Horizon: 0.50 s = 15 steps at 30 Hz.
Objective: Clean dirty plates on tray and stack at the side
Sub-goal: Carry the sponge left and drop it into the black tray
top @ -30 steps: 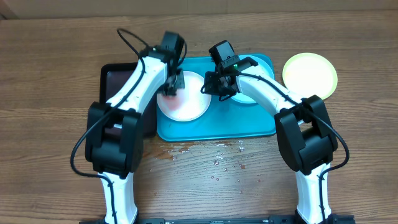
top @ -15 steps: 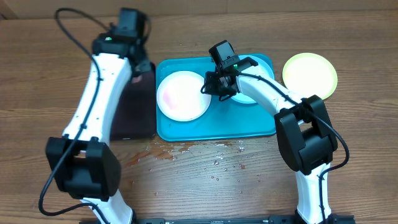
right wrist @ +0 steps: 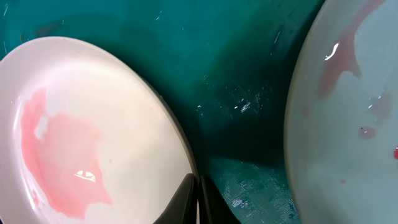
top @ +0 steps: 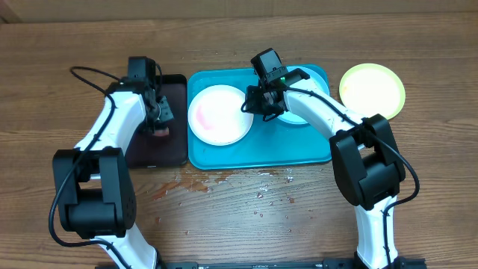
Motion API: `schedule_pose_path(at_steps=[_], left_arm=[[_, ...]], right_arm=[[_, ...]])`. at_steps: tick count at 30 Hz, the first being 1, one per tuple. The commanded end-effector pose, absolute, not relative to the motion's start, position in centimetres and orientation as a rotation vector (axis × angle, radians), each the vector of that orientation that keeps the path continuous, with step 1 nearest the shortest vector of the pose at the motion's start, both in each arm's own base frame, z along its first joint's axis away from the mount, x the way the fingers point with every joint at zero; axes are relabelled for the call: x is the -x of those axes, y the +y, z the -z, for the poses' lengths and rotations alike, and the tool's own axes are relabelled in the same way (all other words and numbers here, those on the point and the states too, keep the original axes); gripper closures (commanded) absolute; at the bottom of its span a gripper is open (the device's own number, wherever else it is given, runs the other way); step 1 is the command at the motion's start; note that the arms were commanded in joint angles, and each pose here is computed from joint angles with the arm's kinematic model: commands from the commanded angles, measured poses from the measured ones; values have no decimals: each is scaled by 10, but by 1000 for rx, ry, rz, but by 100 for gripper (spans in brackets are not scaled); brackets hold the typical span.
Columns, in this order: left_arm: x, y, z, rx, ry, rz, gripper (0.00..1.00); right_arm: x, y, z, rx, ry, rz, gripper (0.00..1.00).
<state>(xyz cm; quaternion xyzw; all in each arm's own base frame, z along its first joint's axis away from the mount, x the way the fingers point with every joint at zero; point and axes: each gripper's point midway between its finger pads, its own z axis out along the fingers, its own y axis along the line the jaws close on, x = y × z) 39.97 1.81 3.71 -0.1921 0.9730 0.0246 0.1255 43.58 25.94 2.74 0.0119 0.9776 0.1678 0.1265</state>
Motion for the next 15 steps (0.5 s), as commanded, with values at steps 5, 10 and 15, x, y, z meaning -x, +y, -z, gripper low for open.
schedule_pose_path(at_steps=[5, 10, 15], left_arm=[[-403, 11, -41, 532, 2837, -28, 34], [-412, 8, -70, 544, 2801, 10, 28], [-426, 4, -125, 512, 2671, 48, 25]], right_arm=[[-436, 266, -32, -16, 2835, -512, 96], [-436, 265, -32, -14, 2838, -509, 96], [-435, 265, -32, 21, 2838, -502, 96]])
